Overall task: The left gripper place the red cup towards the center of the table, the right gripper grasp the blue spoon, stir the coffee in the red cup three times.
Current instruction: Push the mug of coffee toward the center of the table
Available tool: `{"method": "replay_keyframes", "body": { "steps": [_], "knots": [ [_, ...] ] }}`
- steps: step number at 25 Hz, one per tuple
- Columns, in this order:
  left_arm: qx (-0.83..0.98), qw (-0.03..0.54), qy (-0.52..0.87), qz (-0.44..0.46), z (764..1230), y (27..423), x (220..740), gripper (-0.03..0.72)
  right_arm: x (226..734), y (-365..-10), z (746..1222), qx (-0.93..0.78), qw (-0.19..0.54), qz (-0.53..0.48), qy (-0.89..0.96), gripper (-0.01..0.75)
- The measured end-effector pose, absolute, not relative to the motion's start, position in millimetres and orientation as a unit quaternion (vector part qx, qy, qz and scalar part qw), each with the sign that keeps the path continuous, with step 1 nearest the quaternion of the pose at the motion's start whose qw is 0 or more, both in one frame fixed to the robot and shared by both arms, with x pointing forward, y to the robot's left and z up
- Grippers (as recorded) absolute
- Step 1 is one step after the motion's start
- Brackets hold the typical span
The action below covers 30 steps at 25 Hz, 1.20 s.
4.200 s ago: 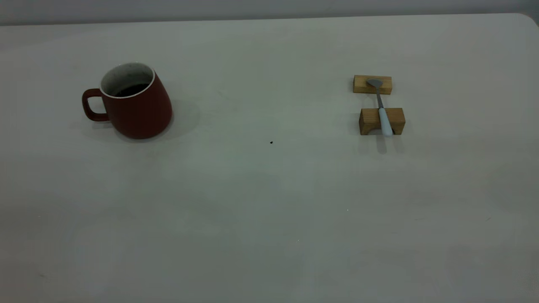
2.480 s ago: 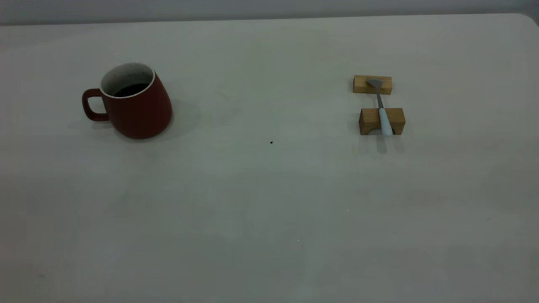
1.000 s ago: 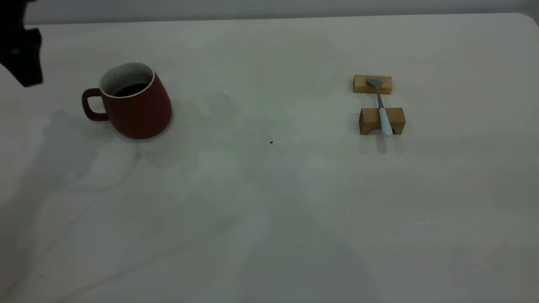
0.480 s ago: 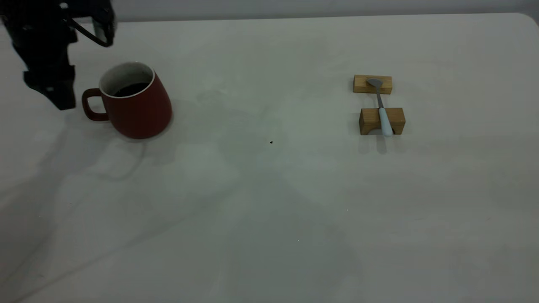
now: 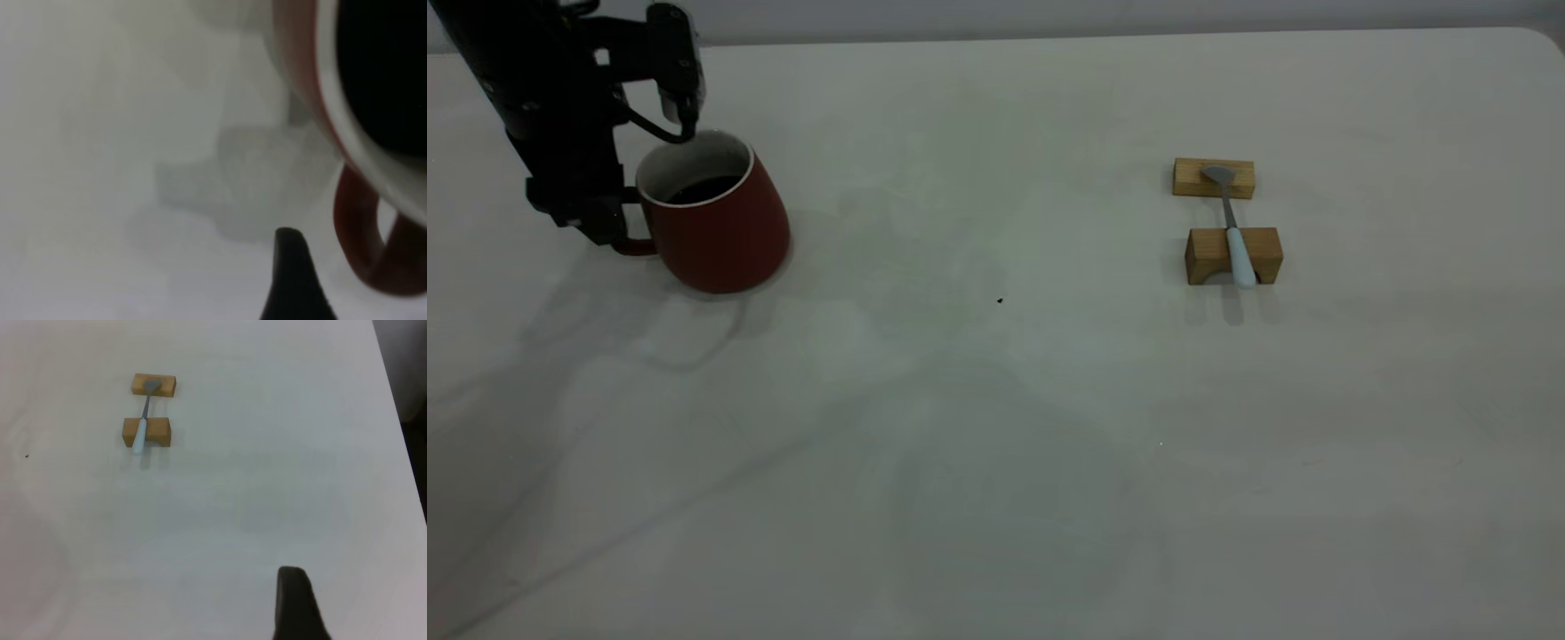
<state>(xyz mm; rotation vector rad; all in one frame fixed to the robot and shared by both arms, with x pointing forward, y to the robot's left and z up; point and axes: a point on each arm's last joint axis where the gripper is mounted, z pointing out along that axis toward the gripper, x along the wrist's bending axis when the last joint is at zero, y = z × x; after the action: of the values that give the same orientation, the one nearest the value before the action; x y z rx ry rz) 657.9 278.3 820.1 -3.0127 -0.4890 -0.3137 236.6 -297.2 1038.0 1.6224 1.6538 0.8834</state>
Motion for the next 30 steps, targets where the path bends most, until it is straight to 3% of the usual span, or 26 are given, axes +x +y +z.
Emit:
{"method": "replay_keyframes", "body": {
  "steps": [6,12,20,30],
  "knots": [
    [-0.984,0.037,-0.143,-0.104,818,278,659,0.442,237,-297,1038,0.618,0.325,0.337,0.631,0.511],
    [-0.985,0.038,-0.137,-0.101,818,278,658,0.219,237,-297,1038,0.619,0.324,0.338,0.631,0.511],
    [-0.987,0.041,-0.114,-0.104,818,265,658,0.213,237,-297,1038,0.619,0.324,0.338,0.631,0.511],
    [-0.993,0.033,-0.04,-0.108,818,204,649,0.213,237,-297,1038,0.619,0.324,0.338,0.631,0.511]
  ]
}}
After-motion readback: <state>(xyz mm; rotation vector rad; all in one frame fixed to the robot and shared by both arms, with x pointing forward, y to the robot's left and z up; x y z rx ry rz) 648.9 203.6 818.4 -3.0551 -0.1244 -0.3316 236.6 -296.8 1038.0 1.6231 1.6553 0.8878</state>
